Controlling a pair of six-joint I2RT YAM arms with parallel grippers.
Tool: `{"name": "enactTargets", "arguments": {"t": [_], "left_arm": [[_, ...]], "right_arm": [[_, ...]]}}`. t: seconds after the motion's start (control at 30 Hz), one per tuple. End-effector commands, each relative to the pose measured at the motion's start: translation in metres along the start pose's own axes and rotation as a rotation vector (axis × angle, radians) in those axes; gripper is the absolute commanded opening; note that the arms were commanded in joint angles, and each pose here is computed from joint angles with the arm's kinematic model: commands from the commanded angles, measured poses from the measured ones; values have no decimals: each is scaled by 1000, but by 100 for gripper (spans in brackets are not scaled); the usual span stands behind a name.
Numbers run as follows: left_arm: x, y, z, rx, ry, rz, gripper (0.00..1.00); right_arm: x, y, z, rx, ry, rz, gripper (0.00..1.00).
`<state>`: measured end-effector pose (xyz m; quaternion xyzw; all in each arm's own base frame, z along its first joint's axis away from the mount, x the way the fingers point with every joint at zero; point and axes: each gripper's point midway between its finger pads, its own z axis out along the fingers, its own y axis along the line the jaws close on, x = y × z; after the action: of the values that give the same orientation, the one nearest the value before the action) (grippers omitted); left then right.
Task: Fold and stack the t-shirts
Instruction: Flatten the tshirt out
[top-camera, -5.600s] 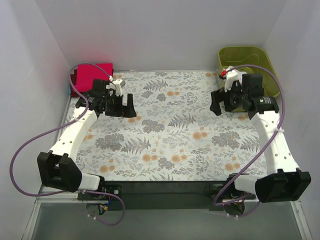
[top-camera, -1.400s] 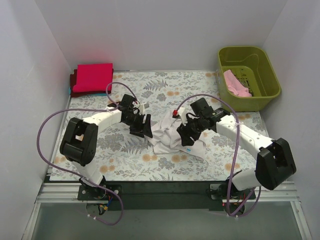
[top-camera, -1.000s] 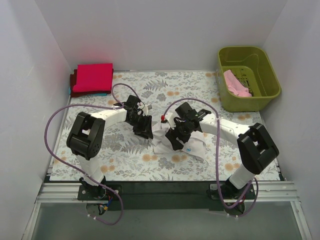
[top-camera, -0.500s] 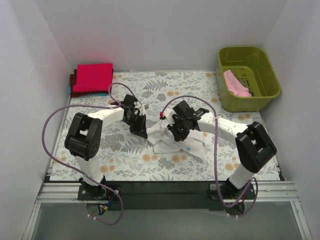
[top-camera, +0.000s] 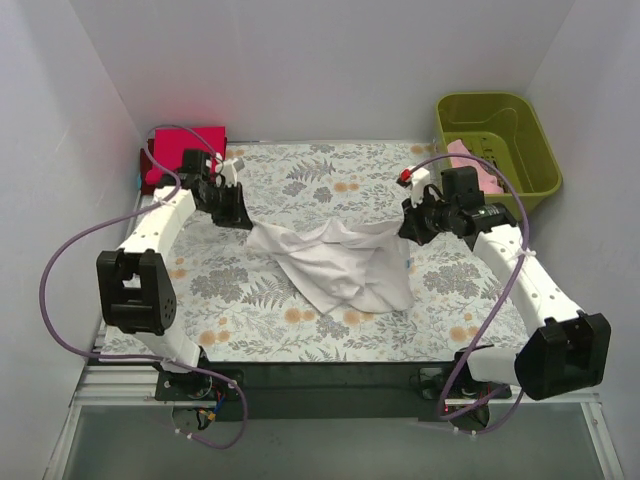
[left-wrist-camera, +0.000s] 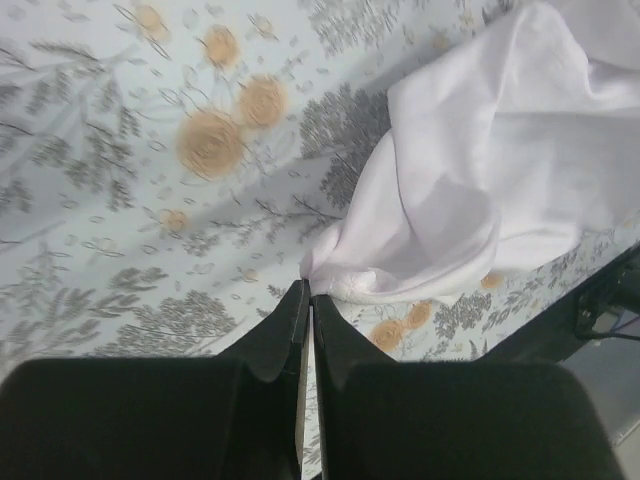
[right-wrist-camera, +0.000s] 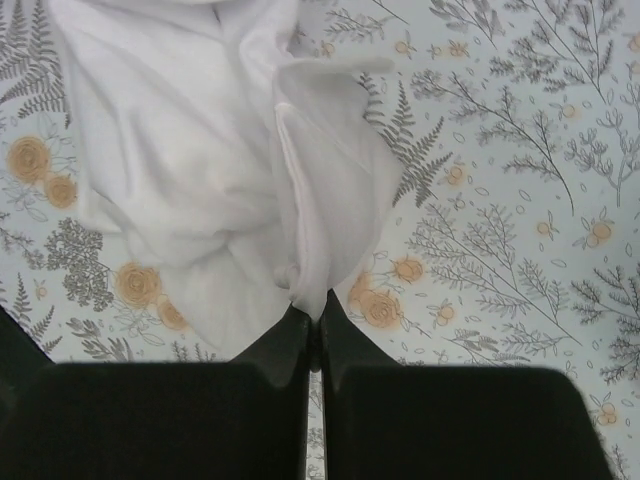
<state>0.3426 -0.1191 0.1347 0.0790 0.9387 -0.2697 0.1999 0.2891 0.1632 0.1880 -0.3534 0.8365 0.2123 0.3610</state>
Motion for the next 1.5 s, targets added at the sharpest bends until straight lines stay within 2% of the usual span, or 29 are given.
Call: {"name": "enactTargets", "arguments": {"t": [0.0, 0.03, 0.13, 0.3, 0.43, 0.53, 0.63, 0.73, 0.77, 0.83, 0.87, 0.93, 0.97, 1.0, 1.03, 1.07, 1.13, 1.2, 1.3, 1.47], "left_arm": [[-35, 29, -18, -67, -60, 6, 0], [-35, 37, -7, -64, -27, -15, 0], [-47, 54, -7, -78, -27, -40, 0], [-43, 88, 0, -171, -4, -18, 0], [-31, 96, -3, -195, 20, 22, 0], [-8, 96, -9, -207, 44, 88, 0], [27, 99, -14, -232, 98, 150, 0], [53, 104, -13, -248, 141, 166, 0], [56, 105, -12, -251, 142, 167, 0], [57, 107, -11, -254, 145, 163, 0], [58, 107, -10, -248, 153, 158, 0], [55, 105, -9, -238, 161, 152, 0], [57, 104, -7, -223, 176, 135, 0], [56, 102, -7, -217, 175, 133, 1], [53, 102, -7, -215, 171, 130, 6], [52, 100, -7, -205, 166, 126, 11], [51, 97, -8, -198, 164, 119, 21], [51, 94, -9, -185, 163, 110, 28], [53, 87, -11, -162, 165, 104, 31], [53, 79, -19, -152, 159, 81, 40]], "right_arm": [[14, -4, 1, -83, 47, 36, 1], [16, 0, 3, -111, 51, 40, 1], [19, 11, 8, -176, 56, 67, 1], [30, -1, 6, -116, 76, 58, 1], [54, 5, 6, -127, 133, 76, 1], [77, 18, 5, -176, 179, 39, 1], [121, 27, 5, -197, 278, -19, 1], [131, 17, 7, -171, 329, -54, 1], [134, 15, 7, -171, 350, -56, 16], [138, 6, 7, -155, 409, -60, 30], [134, 4, 6, -149, 416, -62, 49], [106, 5, 6, -172, 367, -35, 63], [93, 8, 7, -188, 329, -18, 65], [77, 19, 9, -246, 276, 11, 65], [53, 20, 10, -254, 221, 1, 65], [45, 28, 16, -294, 214, 51, 64], [25, 39, 27, -326, 187, 44, 61], [22, 50, 43, -342, 205, 59, 59], [29, 54, 64, -348, 233, 69, 55], [35, 43, 94, -318, 278, 123, 52]]}}
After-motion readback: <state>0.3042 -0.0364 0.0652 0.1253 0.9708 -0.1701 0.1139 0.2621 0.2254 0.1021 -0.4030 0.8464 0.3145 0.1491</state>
